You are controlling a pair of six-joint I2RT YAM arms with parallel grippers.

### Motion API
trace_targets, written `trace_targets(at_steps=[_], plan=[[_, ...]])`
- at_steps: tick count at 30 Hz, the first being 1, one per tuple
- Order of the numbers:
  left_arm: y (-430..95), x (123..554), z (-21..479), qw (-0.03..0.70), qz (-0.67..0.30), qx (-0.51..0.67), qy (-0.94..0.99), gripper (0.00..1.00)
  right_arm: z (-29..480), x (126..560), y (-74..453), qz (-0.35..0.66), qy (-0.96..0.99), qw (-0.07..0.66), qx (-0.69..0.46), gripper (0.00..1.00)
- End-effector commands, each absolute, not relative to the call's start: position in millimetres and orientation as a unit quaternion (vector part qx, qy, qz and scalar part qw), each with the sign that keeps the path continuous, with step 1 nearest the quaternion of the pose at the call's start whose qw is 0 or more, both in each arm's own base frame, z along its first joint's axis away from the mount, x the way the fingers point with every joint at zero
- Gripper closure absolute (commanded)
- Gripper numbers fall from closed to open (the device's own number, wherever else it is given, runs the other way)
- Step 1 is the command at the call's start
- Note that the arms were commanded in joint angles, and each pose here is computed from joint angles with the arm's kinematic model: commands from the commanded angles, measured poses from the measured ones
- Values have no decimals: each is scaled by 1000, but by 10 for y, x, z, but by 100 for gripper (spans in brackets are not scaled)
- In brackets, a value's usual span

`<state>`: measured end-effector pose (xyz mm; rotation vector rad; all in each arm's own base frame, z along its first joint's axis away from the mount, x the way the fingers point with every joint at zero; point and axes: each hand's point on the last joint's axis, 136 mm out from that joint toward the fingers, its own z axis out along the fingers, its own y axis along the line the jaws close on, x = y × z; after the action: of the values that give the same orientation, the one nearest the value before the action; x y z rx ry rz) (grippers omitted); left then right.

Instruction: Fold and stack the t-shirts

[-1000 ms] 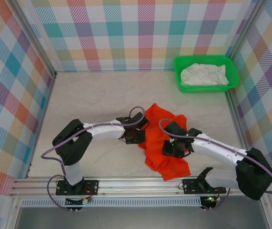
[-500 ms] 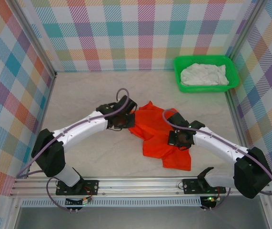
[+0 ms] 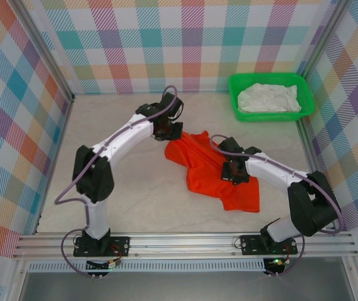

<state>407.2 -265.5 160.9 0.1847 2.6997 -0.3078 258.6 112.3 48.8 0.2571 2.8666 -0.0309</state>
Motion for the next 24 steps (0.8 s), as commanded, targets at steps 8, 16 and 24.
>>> trace_targets(at_steps=[8,16,24], plan=[[-2947,4510,1775,237,-166,95,952,26,460,2385,732,-99,982,108,117,100],[-2506,4082,1272,194,-126,37,972,45,471,2403,784,-85,984,108,112,100],[-2632,4000,656,145,-158,12,977,56,452,2382,832,-70,986,102,111,100]])
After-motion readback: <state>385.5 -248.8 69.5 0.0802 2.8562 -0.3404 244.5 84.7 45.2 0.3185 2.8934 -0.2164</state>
